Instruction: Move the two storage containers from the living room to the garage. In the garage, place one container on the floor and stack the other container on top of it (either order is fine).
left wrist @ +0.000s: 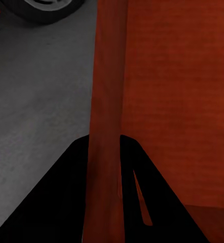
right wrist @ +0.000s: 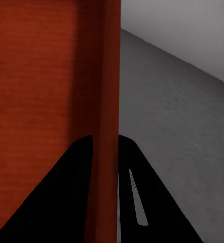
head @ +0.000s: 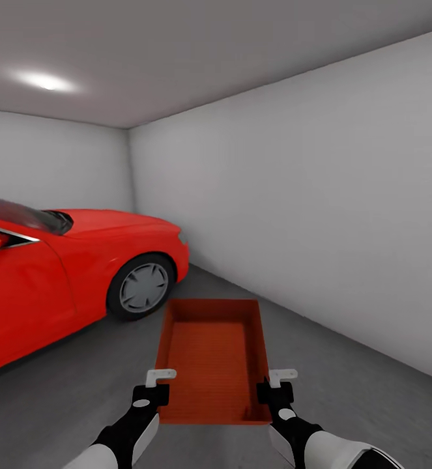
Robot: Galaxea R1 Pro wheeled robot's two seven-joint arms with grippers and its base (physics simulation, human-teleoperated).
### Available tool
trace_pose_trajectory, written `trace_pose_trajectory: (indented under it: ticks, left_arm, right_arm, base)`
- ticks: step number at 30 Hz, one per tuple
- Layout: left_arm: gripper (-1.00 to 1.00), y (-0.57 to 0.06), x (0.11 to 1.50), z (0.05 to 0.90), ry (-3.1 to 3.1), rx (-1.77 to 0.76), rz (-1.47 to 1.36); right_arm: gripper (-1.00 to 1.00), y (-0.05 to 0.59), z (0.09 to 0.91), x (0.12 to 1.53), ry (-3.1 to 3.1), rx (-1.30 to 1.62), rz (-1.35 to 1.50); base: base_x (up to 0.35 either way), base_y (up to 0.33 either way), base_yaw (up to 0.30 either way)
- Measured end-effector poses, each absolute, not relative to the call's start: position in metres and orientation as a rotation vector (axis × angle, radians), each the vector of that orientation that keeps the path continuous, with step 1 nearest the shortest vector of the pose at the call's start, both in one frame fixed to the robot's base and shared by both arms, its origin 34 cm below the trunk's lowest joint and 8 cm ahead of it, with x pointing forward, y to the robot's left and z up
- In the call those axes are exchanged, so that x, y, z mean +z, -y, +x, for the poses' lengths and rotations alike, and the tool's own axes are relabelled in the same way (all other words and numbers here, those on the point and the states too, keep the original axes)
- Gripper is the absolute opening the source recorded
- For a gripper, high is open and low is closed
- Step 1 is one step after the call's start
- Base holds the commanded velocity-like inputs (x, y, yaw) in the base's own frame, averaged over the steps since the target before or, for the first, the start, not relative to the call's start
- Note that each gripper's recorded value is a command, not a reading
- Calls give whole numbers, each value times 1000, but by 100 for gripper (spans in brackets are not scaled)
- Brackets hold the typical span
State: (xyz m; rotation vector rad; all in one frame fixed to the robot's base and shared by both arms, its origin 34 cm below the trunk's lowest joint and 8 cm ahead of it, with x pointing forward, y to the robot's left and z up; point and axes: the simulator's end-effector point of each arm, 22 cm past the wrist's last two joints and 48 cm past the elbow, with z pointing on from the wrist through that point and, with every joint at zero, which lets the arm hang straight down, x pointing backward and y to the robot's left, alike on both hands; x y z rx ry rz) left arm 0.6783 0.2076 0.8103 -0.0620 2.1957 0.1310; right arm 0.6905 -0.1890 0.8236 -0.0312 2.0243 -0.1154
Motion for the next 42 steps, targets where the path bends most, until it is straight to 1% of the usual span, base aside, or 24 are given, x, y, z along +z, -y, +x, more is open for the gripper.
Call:
trace_pose_trajectory:
  ticks: [16, 42]
  left_arm:
    - [-100, -208, 810, 678, -2195, 131, -62]
    - [-100, -208, 810, 678, -2195, 131, -62]
  right_arm:
    - [-100, 189, 691, 824, -2024, -115, -31]
    - [-100, 189, 691, 824, -2023, -115, -31]
  base:
    - [316, 182, -286]
    - [316, 146, -286]
